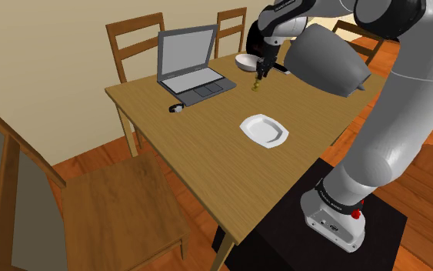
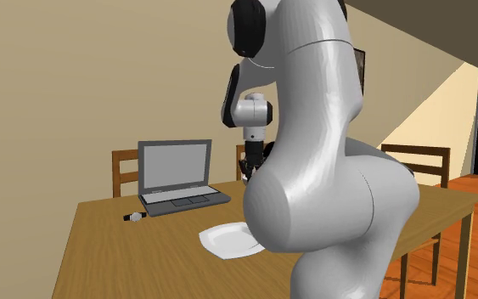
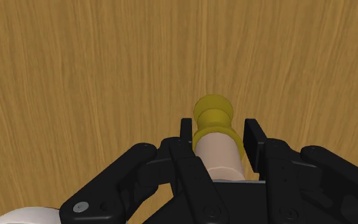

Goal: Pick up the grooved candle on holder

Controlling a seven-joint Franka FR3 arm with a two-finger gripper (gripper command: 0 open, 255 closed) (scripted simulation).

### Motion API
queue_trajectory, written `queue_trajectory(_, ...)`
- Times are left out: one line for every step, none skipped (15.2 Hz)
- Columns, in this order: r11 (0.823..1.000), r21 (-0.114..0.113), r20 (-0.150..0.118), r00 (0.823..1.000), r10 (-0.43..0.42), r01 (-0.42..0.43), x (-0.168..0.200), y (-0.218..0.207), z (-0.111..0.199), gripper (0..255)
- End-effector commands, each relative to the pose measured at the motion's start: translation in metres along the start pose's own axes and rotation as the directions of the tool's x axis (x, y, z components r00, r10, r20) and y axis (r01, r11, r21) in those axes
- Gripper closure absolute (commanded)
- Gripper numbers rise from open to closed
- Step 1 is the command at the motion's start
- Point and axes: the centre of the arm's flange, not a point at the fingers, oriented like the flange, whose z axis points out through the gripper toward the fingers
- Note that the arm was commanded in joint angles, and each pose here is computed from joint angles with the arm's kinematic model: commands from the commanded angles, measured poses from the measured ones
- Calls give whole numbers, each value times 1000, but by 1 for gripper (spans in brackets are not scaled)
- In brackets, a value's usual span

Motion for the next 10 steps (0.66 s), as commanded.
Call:
queue_trajectory(1000, 0, 0, 1000, 0, 0, 2, 0, -10, 255)
queue_trajectory(1000, 0, 0, 1000, 0, 0, 2, 0, -15, 255)
queue_trajectory(1000, 0, 0, 1000, 0, 0, 2, 0, -20, 255)
queue_trajectory(1000, 0, 0, 1000, 0, 0, 2, 0, -26, 255)
queue_trajectory(1000, 0, 0, 1000, 0, 0, 3, 0, -31, 255)
queue_trajectory(1000, 0, 0, 1000, 0, 0, 3, 0, -36, 255)
queue_trajectory(1000, 0, 0, 1000, 0, 0, 3, 0, -42, 255)
queue_trajectory(1000, 0, 0, 1000, 0, 0, 3, 0, -47, 255)
queue_trajectory(1000, 0, 0, 1000, 0, 0, 3, 0, -48, 255)
queue_trajectory(1000, 0, 0, 1000, 0, 0, 3, 0, -48, 255)
